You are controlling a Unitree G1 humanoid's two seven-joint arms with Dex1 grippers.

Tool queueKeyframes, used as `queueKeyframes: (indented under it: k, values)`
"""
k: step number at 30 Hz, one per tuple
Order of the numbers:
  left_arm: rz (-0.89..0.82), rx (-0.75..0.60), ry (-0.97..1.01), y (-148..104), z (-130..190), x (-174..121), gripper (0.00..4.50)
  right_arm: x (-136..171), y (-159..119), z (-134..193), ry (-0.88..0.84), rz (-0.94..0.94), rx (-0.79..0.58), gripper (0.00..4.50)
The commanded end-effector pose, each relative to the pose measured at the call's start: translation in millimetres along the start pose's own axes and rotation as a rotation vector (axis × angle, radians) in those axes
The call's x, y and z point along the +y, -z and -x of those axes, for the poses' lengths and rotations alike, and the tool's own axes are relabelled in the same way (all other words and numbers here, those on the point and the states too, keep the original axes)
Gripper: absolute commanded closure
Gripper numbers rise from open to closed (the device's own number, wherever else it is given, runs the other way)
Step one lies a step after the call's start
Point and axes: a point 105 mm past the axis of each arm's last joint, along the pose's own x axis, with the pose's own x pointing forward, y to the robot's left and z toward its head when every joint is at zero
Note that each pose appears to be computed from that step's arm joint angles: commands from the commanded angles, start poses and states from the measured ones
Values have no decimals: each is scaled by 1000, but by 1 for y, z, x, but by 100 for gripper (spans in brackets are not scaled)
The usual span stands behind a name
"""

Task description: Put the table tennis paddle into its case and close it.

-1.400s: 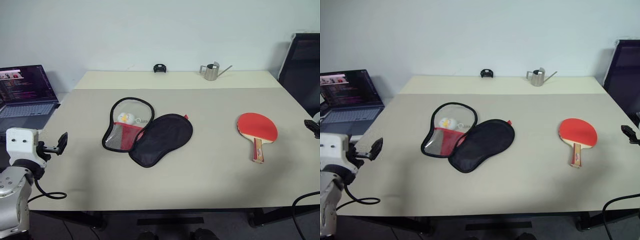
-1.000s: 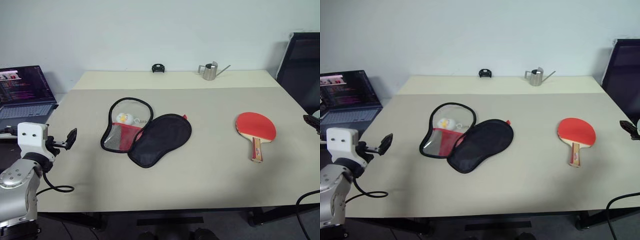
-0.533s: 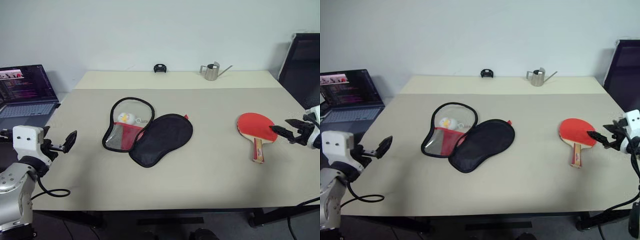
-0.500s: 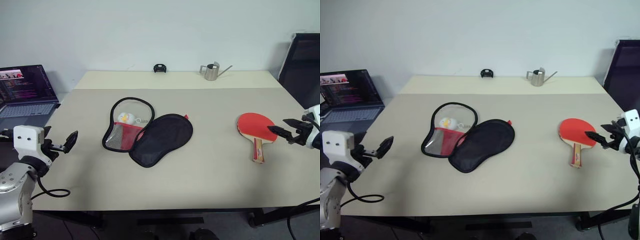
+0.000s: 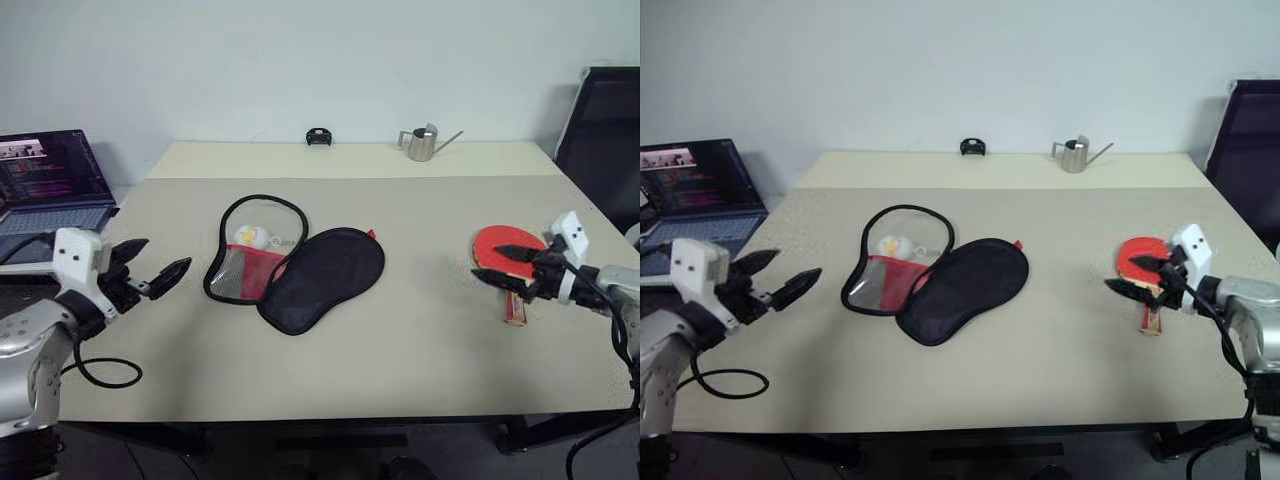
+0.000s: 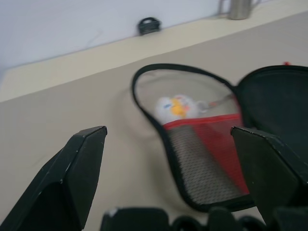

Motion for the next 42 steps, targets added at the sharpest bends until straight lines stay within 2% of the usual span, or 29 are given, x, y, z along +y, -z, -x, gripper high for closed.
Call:
queueKeyframes:
  k: [1, 7, 13, 17, 25, 31, 36, 42]
  values:
    - [-45, -58, 116, -25, -11, -16, 0, 16, -10, -11, -22, 25, -6, 6]
    - [-43, -68, 231, -30, -32, -27, 0, 29, -24, -32, -19, -61, -43, 6]
    - [-45, -25, 351, -23, -35, -39, 0, 42, -32, -61, 8, -155, -49, 6]
    - [-45, -22, 409, -23, -34, -44, 0, 62, -21, -92, -4, -200, 13, 6]
    - [-48, -30, 457, -24, -36, -50, 0, 65, -9, -136, 96, -213, 73, 6]
    - [-50, -33, 449, -24, -37, -49, 0, 72, -2, -146, 80, -255, 104, 6]
    - [-50, -34, 442, -25, -37, -48, 0, 105, -11, -147, -99, -366, 103, 6]
    - [-49, -33, 440, -24, -37, -48, 0, 123, -11, -142, -181, -425, 129, 6]
